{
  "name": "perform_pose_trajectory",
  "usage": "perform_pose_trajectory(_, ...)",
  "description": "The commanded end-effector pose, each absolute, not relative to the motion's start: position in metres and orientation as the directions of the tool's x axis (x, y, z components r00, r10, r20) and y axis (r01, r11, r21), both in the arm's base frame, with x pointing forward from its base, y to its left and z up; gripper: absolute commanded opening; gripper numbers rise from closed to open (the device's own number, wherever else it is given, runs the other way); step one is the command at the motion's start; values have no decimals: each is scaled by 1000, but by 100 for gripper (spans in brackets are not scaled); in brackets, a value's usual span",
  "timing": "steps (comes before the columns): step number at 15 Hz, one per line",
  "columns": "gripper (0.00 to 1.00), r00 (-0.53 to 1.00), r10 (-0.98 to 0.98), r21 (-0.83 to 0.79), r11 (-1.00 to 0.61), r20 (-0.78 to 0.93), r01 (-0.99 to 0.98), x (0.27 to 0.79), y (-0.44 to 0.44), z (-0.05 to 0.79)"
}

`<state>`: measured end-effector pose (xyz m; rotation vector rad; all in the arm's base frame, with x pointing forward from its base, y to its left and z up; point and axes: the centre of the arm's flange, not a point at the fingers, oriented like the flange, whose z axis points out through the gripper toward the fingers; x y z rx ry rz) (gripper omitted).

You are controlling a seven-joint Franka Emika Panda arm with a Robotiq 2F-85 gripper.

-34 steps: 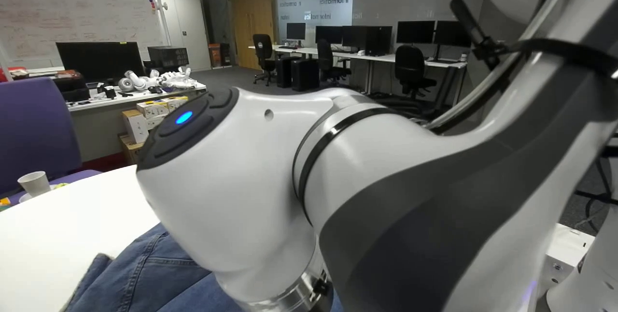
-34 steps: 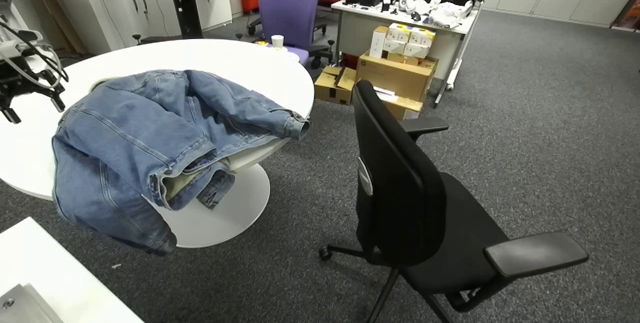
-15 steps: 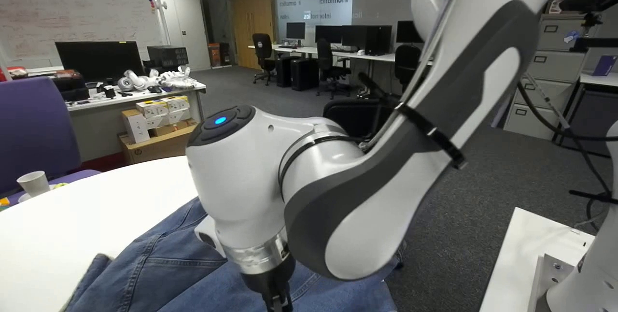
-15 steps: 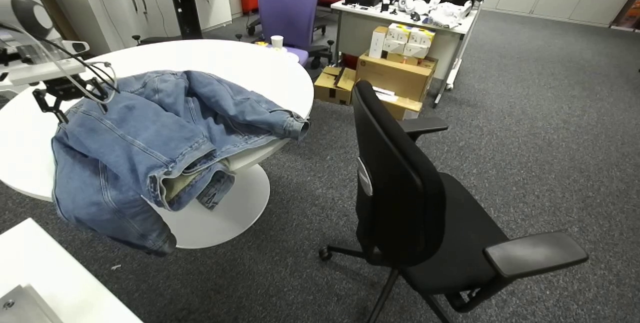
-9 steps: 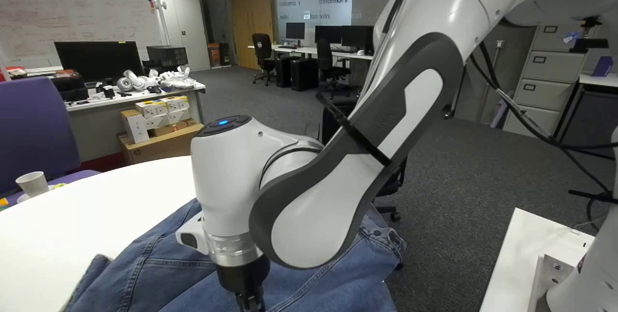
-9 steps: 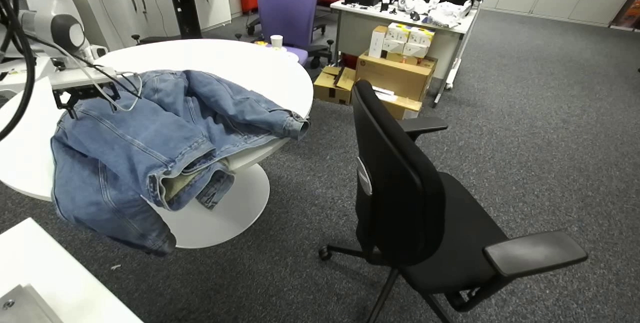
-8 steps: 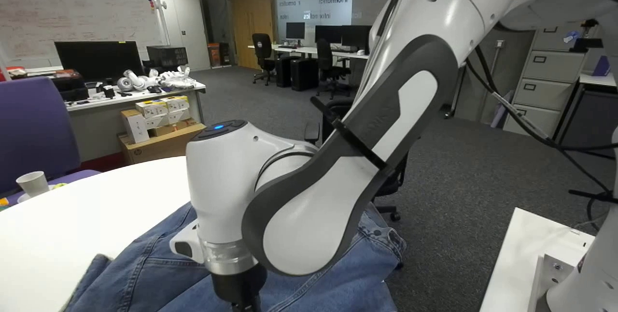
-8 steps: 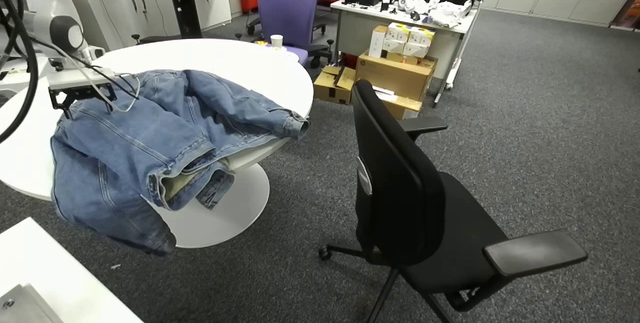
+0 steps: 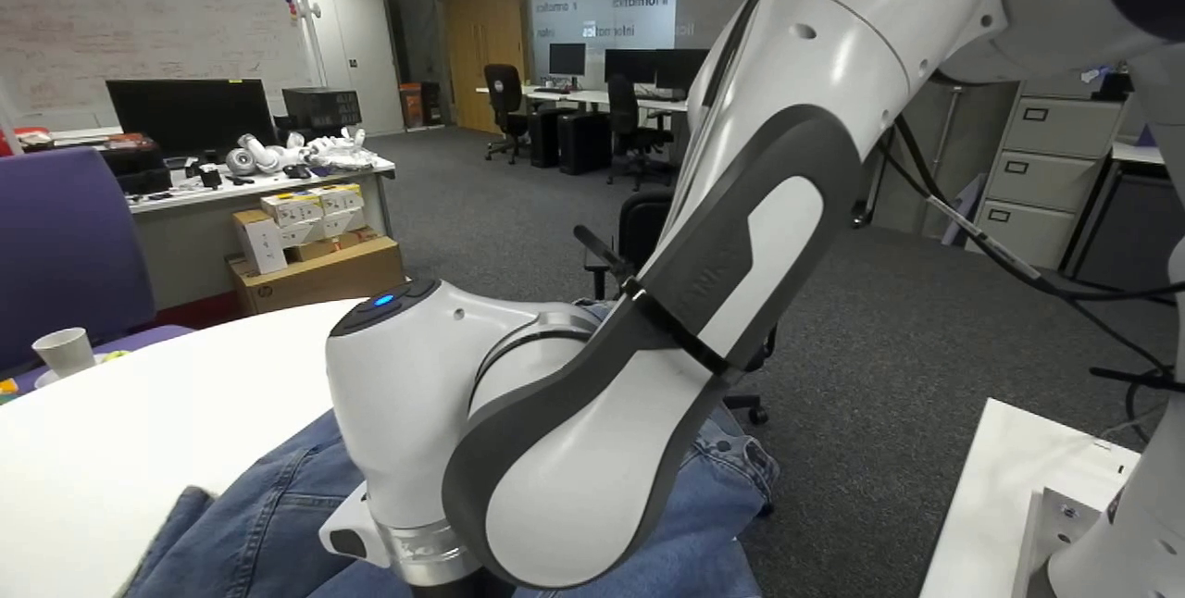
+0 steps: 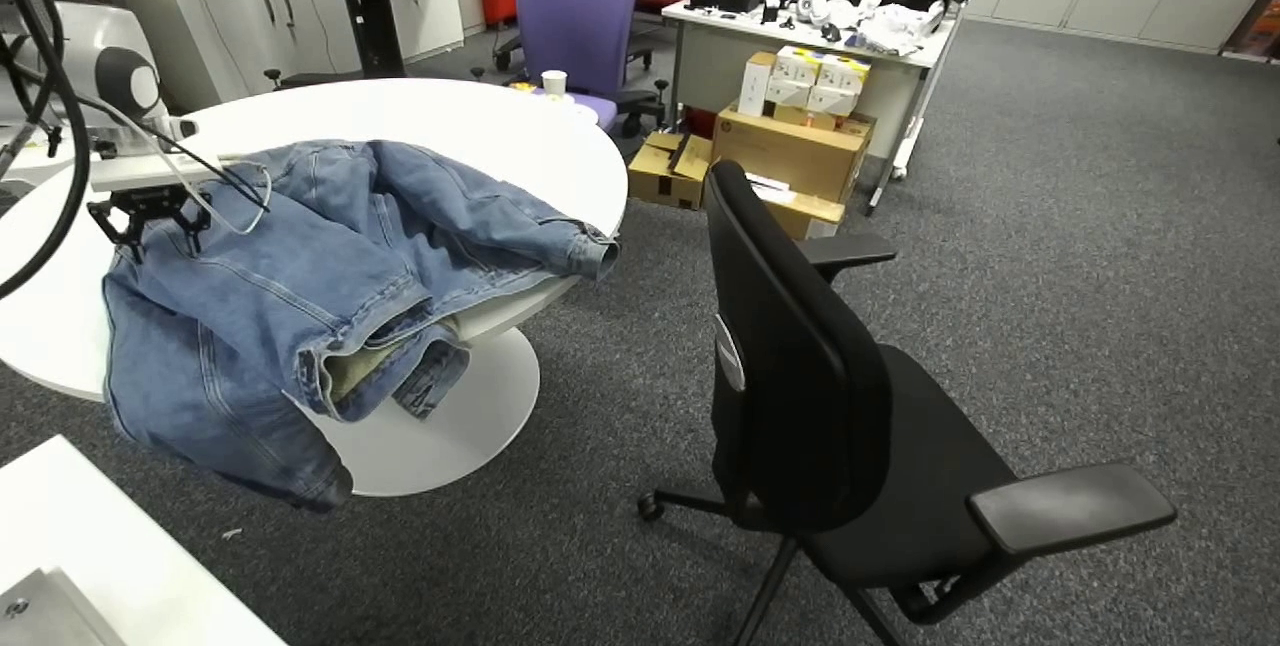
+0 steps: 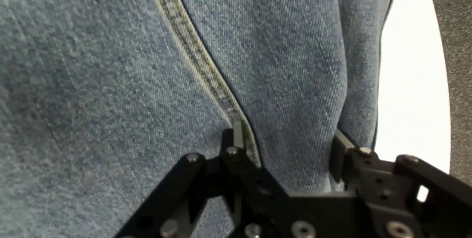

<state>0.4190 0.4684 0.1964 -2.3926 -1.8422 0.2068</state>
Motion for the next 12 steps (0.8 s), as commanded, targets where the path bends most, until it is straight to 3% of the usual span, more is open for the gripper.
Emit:
perform_pose_trajectory(1,29,277,957,-111,-286,-88,952,433,448,204)
perform_pose_trajectory(5,1,296,940,70,-288,-168,955,455,412,216)
perform_pose_trajectory(12,2,380,885,346,-280,-270,896,508,327,280)
